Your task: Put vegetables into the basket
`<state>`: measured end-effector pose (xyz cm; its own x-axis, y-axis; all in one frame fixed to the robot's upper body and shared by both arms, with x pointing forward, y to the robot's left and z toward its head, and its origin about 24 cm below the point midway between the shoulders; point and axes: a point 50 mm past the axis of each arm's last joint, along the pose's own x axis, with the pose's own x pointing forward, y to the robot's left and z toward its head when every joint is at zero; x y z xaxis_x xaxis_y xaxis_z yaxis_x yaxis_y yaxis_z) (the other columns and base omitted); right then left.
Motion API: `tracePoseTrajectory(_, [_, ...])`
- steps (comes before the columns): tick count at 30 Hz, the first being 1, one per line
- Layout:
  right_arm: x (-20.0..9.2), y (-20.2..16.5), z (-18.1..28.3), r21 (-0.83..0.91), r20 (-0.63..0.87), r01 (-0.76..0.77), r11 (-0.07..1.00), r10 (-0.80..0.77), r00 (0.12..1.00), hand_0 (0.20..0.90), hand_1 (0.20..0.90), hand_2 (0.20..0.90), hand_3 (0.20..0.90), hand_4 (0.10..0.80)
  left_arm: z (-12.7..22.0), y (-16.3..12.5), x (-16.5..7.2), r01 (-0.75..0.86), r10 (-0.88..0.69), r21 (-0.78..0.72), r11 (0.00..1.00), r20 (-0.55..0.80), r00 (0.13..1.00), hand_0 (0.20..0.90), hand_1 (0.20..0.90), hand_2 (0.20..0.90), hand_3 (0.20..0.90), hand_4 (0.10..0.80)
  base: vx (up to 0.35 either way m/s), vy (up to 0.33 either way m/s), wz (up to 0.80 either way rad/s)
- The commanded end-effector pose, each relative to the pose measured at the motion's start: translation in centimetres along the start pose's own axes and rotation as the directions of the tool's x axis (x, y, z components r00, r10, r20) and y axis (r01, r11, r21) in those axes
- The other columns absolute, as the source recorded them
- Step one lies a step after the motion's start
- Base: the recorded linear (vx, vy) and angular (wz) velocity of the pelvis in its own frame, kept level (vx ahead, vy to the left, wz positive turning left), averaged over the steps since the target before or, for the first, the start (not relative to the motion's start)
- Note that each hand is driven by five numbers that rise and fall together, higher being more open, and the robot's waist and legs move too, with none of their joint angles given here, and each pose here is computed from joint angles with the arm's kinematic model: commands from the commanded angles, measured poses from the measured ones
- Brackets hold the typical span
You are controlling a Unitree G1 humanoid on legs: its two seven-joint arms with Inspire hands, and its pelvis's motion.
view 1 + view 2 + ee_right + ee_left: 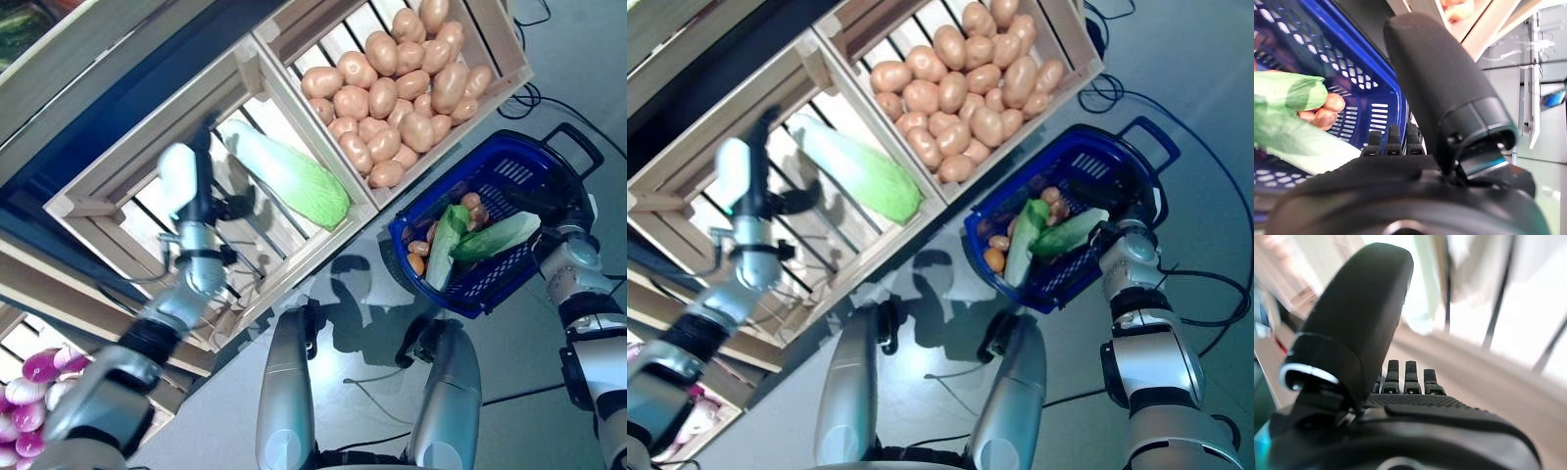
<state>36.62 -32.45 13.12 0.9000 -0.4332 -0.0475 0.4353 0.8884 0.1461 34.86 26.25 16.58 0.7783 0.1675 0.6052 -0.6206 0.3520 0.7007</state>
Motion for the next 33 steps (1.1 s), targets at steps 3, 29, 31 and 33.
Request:
tracePoseTrajectory(3, [0.5, -1.4, 5.7, -0.003, 0.190, -0.010, 1.000, 0.010, 0.982, 0.900, 0.900, 0.900, 0.900, 0.800, 0.6, 4.6, 4.3, -0.271, 0.244, 0.223, 0.937, 0.139, 0.960, 0.900, 0.900, 0.900, 0.900, 0.800, 0.013, 0.065, -0.07])
tracePoseTrajectory(29, [-0.9, 1.0, 7.3, -0.019, 0.305, -0.290, 0.957, 0.282, 0.909, 0.900, 0.900, 0.900, 0.900, 0.800, -3.3, 7.6, 7.2, -0.064, 0.053, 0.657, 0.751, 0.037, 0.998, 0.900, 0.900, 0.900, 0.900, 0.800, -0.013, 0.054, -0.06])
tracePoseTrajectory(31, [-0.8, 1.0, 7.3, -0.016, 0.302, -0.294, 0.956, 0.285, 0.910, 0.900, 0.900, 0.900, 0.900, 0.800, -3.0, 7.3, 7.3, -0.062, 0.039, 0.655, 0.753, 0.049, 0.998, 0.900, 0.900, 0.900, 0.900, 0.800, -0.010, 0.004, 0.02])
tracePoseTrajectory(33, [-0.8, 1.3, 7.2, -0.012, 0.300, -0.304, 0.953, 0.293, 0.908, 0.900, 0.900, 0.900, 0.900, 0.800, -2.6, 6.9, 7.4, -0.045, 0.008, 0.649, 0.760, 0.060, 0.998, 0.900, 0.900, 0.900, 0.900, 0.800, 0.000, 0.000, 0.00])
